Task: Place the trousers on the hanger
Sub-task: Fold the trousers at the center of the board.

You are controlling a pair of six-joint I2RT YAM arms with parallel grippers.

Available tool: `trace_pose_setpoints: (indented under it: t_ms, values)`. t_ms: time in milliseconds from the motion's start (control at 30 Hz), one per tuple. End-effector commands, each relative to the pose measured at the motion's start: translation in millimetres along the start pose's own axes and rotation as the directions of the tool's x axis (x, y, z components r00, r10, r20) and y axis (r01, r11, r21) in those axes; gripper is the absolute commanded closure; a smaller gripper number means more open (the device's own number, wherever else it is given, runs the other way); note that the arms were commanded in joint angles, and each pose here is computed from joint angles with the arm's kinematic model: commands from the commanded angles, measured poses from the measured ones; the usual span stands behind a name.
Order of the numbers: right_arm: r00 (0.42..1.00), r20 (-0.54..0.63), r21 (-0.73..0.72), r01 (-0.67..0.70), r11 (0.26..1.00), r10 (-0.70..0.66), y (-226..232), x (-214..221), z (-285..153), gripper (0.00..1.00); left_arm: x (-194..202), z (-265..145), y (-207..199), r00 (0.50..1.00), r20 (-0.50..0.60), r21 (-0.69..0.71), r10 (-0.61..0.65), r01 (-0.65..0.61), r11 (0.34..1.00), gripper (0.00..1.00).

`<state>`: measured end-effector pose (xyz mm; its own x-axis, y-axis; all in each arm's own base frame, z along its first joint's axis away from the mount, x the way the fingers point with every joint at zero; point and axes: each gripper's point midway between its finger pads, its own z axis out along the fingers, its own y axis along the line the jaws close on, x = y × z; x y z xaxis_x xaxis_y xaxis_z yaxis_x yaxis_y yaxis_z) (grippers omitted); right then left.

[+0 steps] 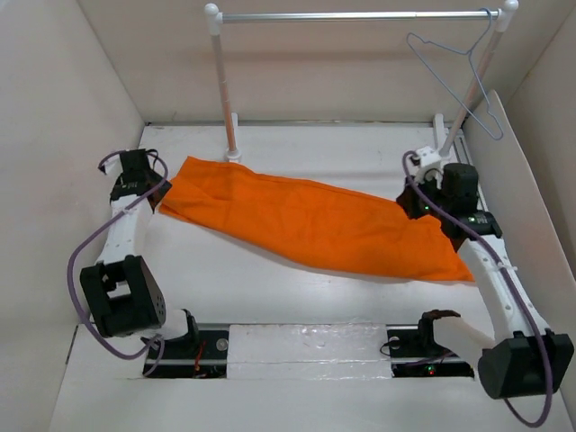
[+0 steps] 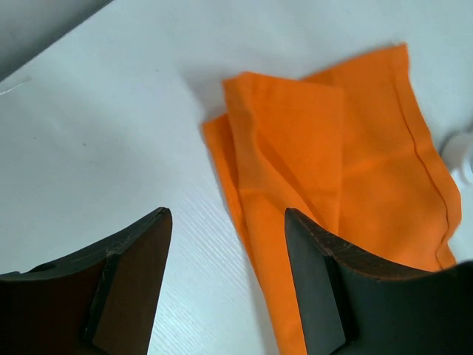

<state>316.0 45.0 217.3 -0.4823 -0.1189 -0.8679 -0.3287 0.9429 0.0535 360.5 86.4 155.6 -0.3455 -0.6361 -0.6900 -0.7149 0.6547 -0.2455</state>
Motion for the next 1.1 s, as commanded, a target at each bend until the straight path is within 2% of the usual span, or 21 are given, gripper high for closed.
trace_pose_setpoints:
  t_ms: [0, 33, 67, 167, 400, 533, 600, 633, 733, 767, 900, 933, 1000, 1033, 1067]
  values:
    - [0.99, 0.024, -0.223, 0.142, 0.964, -0.141, 68.0, 2.9, 15.5, 0.89, -16.9, 12.4, -5.9, 0.992, -0.061, 0.065, -0.115, 0.119, 0.991, 0.41]
    - [0.985, 0.025, -0.244, 0.171, 0.955, -0.17, 78.4, 5.6, 15.2, 0.82, -18.7, 14.6, -9.5, 0.991, -0.064, 0.072, -0.12, 0.124, 0.99, 0.41]
    - [0.981, 0.009, -0.265, 0.189, 0.946, -0.194, 87.8, 16.5, 15.9, 0.65, -20.4, 18.4, -8.2, 0.989, -0.067, 0.065, -0.132, 0.136, 0.989, 0.41]
    - [0.971, 0.031, -0.33, 0.233, 0.915, -0.236, 118.3, 26.8, 12.2, 0.5, -16.3, 34.4, -13.5, 0.985, -0.108, 0.048, -0.134, 0.139, 0.989, 0.4]
    - [0.958, 0.0, -0.405, 0.262, 0.876, -0.286, 144.6, 51.1, 9.1, 0.49, -2.8, 72.7, -16.4, 0.978, -0.161, 0.001, -0.131, 0.133, 0.991, 0.4]
    - [0.958, -0.014, -0.388, 0.258, 0.885, -0.286, 140.6, 56.8, 6.3, 0.49, -0.3, 85.4, -18.5, 0.975, -0.176, -0.016, -0.137, 0.136, 0.991, 0.49]
    - [0.958, -0.018, -0.38, 0.258, 0.888, -0.287, 138.6, 59.3, 4.7, 0.49, 1.7, 89.2, -16.5, 0.972, -0.18, -0.036, -0.148, 0.144, 0.989, 0.59]
    - [0.958, -0.023, -0.378, 0.257, 0.889, -0.287, 137.8, 61.4, 4.4, 0.49, 0.9, 88.9, -16.7, 0.973, -0.176, -0.035, -0.152, 0.148, 0.988, 0.73]
    - [0.96, -0.039, -0.355, 0.246, 0.902, -0.277, 129.1, 66.5, 5.5, 0.49, -5.3, 88.5, -18.3, 0.975, -0.157, -0.033, -0.156, 0.152, 0.988, 1.0]
    - [0.958, -0.045, -0.356, 0.248, 0.901, -0.282, 128.6, 69.9, 6.1, 0.49, -5.2, 87.5, -16.5, 0.975, -0.161, -0.044, -0.152, 0.147, 0.988, 1.0]
    - [0.96, -0.093, -0.299, 0.227, 0.927, -0.265, 109.5, 77.9, 14.6, 0.45, -16.3, 67.7, -12.8, 0.983, -0.132, -0.038, -0.126, 0.122, 0.992, 1.0]
    - [0.961, -0.121, -0.272, 0.21, 0.939, -0.25, 99.4, 81.7, 21.4, 0.43, -36.2, 35.0, -12.8, 0.991, -0.065, 0.007, -0.118, 0.119, 0.993, 1.0]
    - [0.961, -0.126, -0.259, 0.206, 0.944, -0.245, 95.7, 80.0, 24.2, 0.43, -41.9, 20.2, -13.1, 0.994, -0.033, 0.012, -0.105, 0.105, 0.994, 1.0]
    - [0.961, -0.138, -0.241, 0.202, 0.949, -0.24, 90.7, 81.0, 27.0, 0.43, -56.8, -8.3, -16.2, 0.994, 0.025, 0.049, -0.111, 0.109, 0.993, 1.0]
    - [0.959, -0.167, -0.218, 0.191, 0.957, -0.23, 82.7, 85.0, 33.2, 0.41, -54.9, -26.1, -17.7, 0.995, 0.033, 0.055, -0.096, 0.094, 0.994, 1.0]
